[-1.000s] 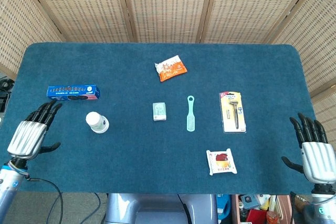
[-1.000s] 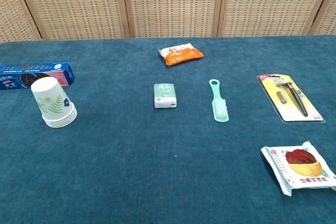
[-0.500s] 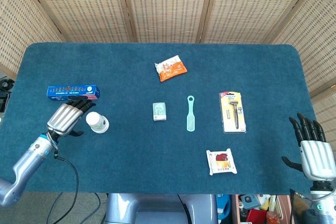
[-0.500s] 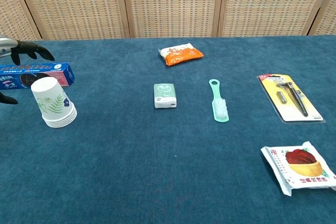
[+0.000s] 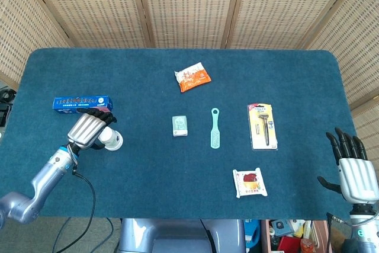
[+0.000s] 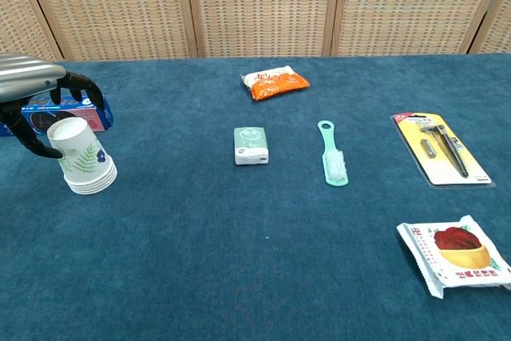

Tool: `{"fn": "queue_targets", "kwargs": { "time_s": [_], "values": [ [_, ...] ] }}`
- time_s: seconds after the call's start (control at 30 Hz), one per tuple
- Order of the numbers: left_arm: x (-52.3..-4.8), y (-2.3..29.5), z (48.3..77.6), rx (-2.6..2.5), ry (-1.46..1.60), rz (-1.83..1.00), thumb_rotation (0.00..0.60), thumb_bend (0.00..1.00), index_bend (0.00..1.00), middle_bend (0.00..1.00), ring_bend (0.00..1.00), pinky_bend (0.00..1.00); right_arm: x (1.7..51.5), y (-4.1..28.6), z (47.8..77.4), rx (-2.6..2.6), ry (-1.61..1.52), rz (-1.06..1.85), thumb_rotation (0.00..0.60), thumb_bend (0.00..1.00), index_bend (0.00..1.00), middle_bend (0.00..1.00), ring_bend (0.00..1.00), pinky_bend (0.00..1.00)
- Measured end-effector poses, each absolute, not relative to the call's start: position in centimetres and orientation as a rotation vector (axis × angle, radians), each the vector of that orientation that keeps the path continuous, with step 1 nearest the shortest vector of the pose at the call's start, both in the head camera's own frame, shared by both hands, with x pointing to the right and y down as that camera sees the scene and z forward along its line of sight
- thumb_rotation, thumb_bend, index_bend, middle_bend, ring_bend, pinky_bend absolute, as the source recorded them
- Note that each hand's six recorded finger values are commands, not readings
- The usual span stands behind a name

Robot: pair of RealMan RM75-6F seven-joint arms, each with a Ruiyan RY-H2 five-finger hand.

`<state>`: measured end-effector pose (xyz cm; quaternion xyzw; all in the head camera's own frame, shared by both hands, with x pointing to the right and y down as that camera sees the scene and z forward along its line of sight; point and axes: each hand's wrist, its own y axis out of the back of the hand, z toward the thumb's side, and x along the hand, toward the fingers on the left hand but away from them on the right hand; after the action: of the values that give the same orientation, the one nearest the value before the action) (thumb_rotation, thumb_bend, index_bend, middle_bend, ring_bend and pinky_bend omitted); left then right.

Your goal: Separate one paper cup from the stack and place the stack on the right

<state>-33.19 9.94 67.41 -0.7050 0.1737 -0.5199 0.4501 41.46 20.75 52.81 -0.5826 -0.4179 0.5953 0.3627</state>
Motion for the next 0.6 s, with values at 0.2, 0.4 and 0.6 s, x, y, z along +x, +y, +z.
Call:
{"fn": "queue_targets", "kwargs": {
  "time_s": [0.2,0.4,0.6],
  "values": [
    [-33.39,10.04,67.7,-1.724,0.421,-1.295,0.6,0.14,0.4,0.37,0.36,0.42,41.63,20.66,52.82,-1.504,-1.085,1.537,0.6,0.0,0.0,0.0,0.0,0.0],
    [-33.63,10.01,67.92,-1.708,0.433,-1.304,0.6,0.19,0.46,0.43,0.43,0.49,41.69,20.64,52.86,-1.506,-1.088,1.54,0.6,0.0,0.0,0.0,0.0,0.0],
    [-34.05,9.88,67.75,-1.699,0.471,-1.307,0.6,0.21,0.48,0.45,0.45,0.52,41.62,20.69,52.98,-1.509,-1.083,1.544,0.6,0.0,0.0,0.0,0.0,0.0]
  ]
}}
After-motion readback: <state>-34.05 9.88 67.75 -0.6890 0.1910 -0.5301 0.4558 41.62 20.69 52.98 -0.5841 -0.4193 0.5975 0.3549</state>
